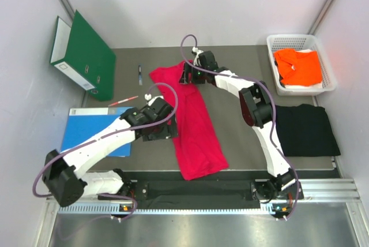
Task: Fold and stack the t-shirts
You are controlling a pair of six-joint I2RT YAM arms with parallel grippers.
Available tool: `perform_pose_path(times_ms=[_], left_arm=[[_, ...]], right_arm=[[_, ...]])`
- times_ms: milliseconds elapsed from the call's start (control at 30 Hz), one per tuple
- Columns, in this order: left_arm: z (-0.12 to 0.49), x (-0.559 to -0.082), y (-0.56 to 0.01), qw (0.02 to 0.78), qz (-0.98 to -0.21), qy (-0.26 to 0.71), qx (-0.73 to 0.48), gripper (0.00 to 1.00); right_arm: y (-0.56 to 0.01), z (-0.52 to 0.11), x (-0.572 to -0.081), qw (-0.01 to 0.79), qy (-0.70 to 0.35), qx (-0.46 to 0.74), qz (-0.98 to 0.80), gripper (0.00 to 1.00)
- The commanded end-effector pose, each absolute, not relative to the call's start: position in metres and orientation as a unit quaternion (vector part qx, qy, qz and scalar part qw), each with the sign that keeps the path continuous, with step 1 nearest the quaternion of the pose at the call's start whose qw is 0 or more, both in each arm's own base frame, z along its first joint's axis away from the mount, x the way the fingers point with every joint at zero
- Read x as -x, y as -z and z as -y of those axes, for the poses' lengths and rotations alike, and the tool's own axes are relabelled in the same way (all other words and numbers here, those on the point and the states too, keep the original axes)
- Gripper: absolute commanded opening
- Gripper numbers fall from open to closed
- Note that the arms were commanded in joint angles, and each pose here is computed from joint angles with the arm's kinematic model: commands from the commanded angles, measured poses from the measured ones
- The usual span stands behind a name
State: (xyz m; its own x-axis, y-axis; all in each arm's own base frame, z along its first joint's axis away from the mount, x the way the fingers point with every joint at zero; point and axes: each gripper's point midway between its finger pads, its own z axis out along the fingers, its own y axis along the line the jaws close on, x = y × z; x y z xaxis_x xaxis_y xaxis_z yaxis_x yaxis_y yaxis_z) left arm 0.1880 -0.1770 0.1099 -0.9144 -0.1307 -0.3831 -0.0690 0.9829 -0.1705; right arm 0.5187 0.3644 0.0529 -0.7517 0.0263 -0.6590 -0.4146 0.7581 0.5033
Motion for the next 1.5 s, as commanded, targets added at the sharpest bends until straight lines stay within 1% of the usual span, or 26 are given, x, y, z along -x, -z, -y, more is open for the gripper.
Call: perform_pose_path(times_ms=[0, 67, 100, 200, 300, 367, 667, 767, 800, 833, 900, 933, 967, 1000, 1033, 1067, 1100, 1133, 1167, 1200, 1233, 1267, 1300, 1367, 1400, 1467], left_arm=[[0.179, -0.202, -0.155, 0.266, -0.956, 0.113, 0.041, 0.96], [0.180, -0.203, -0.167, 0.282, -0.950, 0.127, 0.042, 0.97], [0.181, -0.204, -0.170, 0.288, -0.947, 0.133, 0.041, 0.97], [0.181, -0.204, -0.177, 0.302, -0.941, 0.146, 0.042, 0.98], [0.180, -0.204, -0.179, 0.310, -0.937, 0.154, 0.042, 0.98], [0.181, -0.204, -0.177, 0.310, -0.937, 0.157, 0.043, 0.98], [0.200, -0.200, -0.140, 0.255, -0.953, 0.162, 0.017, 0.98], [0.204, -0.200, -0.130, 0.239, -0.958, 0.157, 0.014, 0.98], [0.204, -0.201, -0.126, 0.236, -0.960, 0.153, 0.014, 0.98], [0.206, -0.202, -0.125, 0.235, -0.960, 0.153, 0.014, 0.98], [0.207, -0.202, -0.121, 0.233, -0.960, 0.152, 0.011, 0.98], [0.207, -0.203, -0.121, 0.233, -0.960, 0.152, 0.011, 0.98], [0.207, -0.202, -0.119, 0.232, -0.961, 0.151, 0.011, 0.98], [0.208, -0.203, -0.118, 0.232, -0.960, 0.153, 0.013, 0.98], [0.208, -0.204, -0.116, 0.232, -0.960, 0.153, 0.014, 0.98], [0.208, -0.202, -0.111, 0.230, -0.961, 0.152, 0.015, 0.98], [0.207, -0.204, -0.109, 0.235, -0.960, 0.151, 0.018, 0.98], [0.210, -0.209, -0.109, 0.247, -0.956, 0.159, 0.020, 0.98], [0.209, -0.208, -0.101, 0.247, -0.956, 0.157, 0.022, 0.98], [0.211, -0.209, -0.097, 0.247, -0.955, 0.161, 0.022, 0.98], [0.215, -0.213, -0.093, 0.257, -0.951, 0.172, 0.025, 0.98], [0.218, -0.215, -0.090, 0.257, -0.949, 0.179, 0.026, 0.97], [0.222, -0.216, -0.083, 0.254, -0.950, 0.181, 0.028, 0.97], [0.231, -0.222, -0.073, 0.256, -0.946, 0.196, 0.036, 0.94], [0.233, -0.222, -0.060, 0.243, -0.950, 0.190, 0.038, 0.93], [0.242, -0.225, -0.050, 0.238, -0.949, 0.203, 0.045, 0.88]], right_arm=[[-0.040, -0.366, -0.519, 0.323, -0.310, 0.101, -0.889, 0.60], [-0.037, -0.365, -0.521, 0.327, -0.303, 0.101, -0.889, 0.44], [-0.036, -0.362, -0.523, 0.330, -0.298, 0.099, -0.890, 0.28], [-0.034, -0.353, -0.529, 0.341, -0.272, 0.094, -0.895, 0.06], [-0.034, -0.336, -0.537, 0.358, -0.241, 0.081, -0.898, 0.01], [-0.036, -0.321, -0.543, 0.367, -0.224, 0.066, -0.900, 0.00], [-0.053, -0.229, -0.591, 0.407, -0.177, -0.019, -0.896, 0.00], [-0.068, -0.218, -0.611, 0.427, -0.165, -0.019, -0.889, 0.00], [-0.061, -0.214, -0.616, 0.425, -0.152, -0.018, -0.892, 0.00], [-0.079, -0.214, -0.627, 0.440, -0.149, -0.009, -0.886, 0.01], [-0.079, -0.209, -0.636, 0.447, -0.129, -0.008, -0.885, 0.03], [-0.089, -0.208, -0.639, 0.455, -0.126, -0.004, -0.882, 0.07], [-0.091, -0.205, -0.640, 0.459, -0.124, -0.002, -0.880, 0.23], [-0.113, -0.202, -0.638, 0.473, -0.125, -0.004, -0.872, 0.32], [-0.096, -0.199, -0.625, 0.456, -0.122, -0.003, -0.882, 0.39], [-0.104, -0.198, -0.622, 0.470, -0.127, -0.002, -0.873, 0.57], [-0.140, -0.195, -0.613, 0.495, -0.135, -0.004, -0.858, 0.64], [-0.107, -0.187, -0.587, 0.464, -0.127, -0.008, -0.876, 0.72], [-0.112, -0.184, -0.579, 0.474, -0.129, -0.012, -0.871, 0.87], [-0.139, -0.179, -0.565, 0.490, -0.133, -0.016, -0.861, 0.92], [-0.111, -0.171, -0.538, 0.458, -0.126, -0.022, -0.879, 0.95], [-0.109, -0.166, -0.524, 0.454, -0.124, -0.028, -0.882, 1.00], [-0.104, -0.158, -0.495, 0.438, -0.126, -0.034, -0.890, 1.00], [-0.099, -0.154, -0.465, 0.423, -0.138, -0.049, -0.894, 1.00], [-0.093, -0.153, -0.437, 0.409, -0.155, -0.051, -0.898, 1.00], [-0.088, -0.155, -0.410, 0.388, -0.183, -0.067, -0.901, 1.00]])
